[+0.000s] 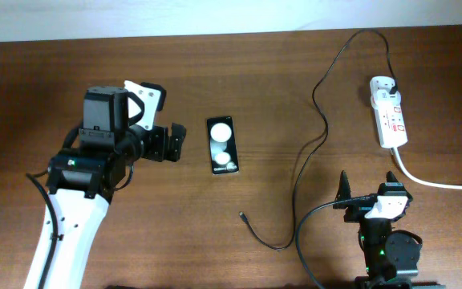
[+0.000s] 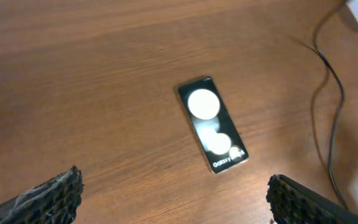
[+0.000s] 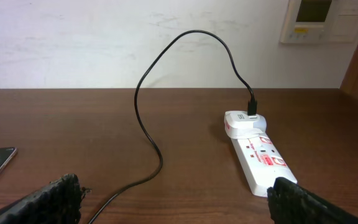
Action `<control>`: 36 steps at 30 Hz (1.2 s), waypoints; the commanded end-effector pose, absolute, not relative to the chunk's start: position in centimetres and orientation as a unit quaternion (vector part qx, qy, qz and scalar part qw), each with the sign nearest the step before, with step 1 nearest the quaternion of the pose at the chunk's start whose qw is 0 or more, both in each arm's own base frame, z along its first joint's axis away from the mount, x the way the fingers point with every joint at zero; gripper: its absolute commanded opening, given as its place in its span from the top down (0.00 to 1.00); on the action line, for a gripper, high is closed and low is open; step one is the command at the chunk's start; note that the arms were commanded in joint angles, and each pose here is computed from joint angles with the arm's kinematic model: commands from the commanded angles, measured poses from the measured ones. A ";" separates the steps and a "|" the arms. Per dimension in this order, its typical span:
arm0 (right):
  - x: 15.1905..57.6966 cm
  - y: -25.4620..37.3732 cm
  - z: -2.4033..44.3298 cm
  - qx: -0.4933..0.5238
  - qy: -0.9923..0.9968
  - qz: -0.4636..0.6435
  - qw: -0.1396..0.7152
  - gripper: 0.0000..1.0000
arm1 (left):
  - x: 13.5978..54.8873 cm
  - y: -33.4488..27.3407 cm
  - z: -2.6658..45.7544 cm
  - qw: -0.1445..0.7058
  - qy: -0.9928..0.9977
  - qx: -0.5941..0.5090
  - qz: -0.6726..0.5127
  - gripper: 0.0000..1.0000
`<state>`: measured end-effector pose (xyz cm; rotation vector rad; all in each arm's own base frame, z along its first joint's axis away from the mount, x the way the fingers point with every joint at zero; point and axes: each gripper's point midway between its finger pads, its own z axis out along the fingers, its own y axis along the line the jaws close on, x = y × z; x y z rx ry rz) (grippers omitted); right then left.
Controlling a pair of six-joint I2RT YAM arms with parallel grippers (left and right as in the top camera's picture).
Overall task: Plug charger to phone and switch on socket
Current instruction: 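Move the left gripper forward over the black phone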
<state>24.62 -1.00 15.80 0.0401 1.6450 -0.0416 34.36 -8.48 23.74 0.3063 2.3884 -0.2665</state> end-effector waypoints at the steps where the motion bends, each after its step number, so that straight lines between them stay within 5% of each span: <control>1: 24.6 -0.7 15.5 0.014 0.735 -0.012 0.677 0.02 | 35.2 -6.2 24.3 0.360 0.930 0.017 -0.067 0.01; 14: 24.6 -0.7 15.5 0.014 0.735 -0.012 0.677 0.02 | 35.3 -6.0 23.8 0.351 0.933 -0.019 -0.074 0.01; 34: 24.6 -0.7 15.5 0.014 0.735 -0.012 0.677 0.02 | 35.1 -6.1 14.6 0.195 0.978 -0.043 -0.053 0.01; 36: 24.6 -0.7 15.5 0.014 0.735 -0.012 0.677 0.02 | 35.0 -6.9 13.9 0.179 0.981 -0.038 -0.068 0.13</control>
